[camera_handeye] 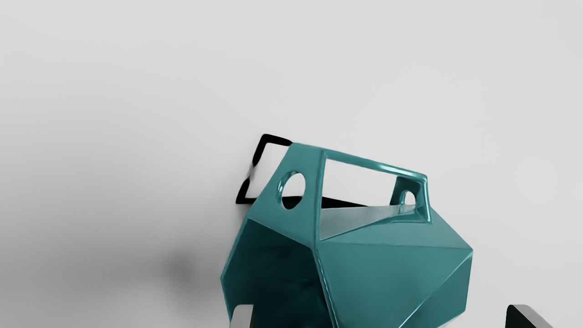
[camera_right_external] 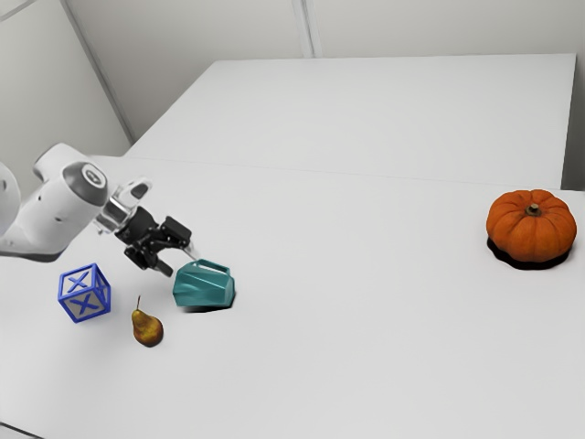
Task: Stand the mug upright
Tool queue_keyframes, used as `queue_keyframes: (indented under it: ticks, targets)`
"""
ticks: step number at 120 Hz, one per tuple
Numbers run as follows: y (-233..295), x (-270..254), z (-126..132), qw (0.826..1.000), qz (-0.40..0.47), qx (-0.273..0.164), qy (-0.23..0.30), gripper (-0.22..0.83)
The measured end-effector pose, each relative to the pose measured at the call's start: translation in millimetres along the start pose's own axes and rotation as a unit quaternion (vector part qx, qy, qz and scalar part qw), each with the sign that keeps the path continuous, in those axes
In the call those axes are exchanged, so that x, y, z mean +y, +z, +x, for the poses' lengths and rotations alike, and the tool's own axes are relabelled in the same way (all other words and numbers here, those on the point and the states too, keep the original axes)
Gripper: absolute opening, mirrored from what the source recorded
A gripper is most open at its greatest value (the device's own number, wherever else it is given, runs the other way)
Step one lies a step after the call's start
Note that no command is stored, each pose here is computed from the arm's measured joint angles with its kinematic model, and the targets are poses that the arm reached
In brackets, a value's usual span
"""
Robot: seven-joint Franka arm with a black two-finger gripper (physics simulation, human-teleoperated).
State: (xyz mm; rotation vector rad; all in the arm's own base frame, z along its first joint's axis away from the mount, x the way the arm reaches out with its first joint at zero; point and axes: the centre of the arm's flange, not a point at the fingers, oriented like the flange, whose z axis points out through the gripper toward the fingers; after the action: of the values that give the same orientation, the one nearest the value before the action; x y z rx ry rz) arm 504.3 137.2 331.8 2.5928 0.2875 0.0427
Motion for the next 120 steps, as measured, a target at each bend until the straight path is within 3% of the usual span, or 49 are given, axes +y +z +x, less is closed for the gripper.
queue_keyframes:
  ticks: [68, 120]
  targets:
    - [37, -12, -4, 0.996, -0.085, 0.032, -0.019, 0.61]
    - [38, -6, -5, 0.994, -0.099, 0.035, 0.012, 0.2]
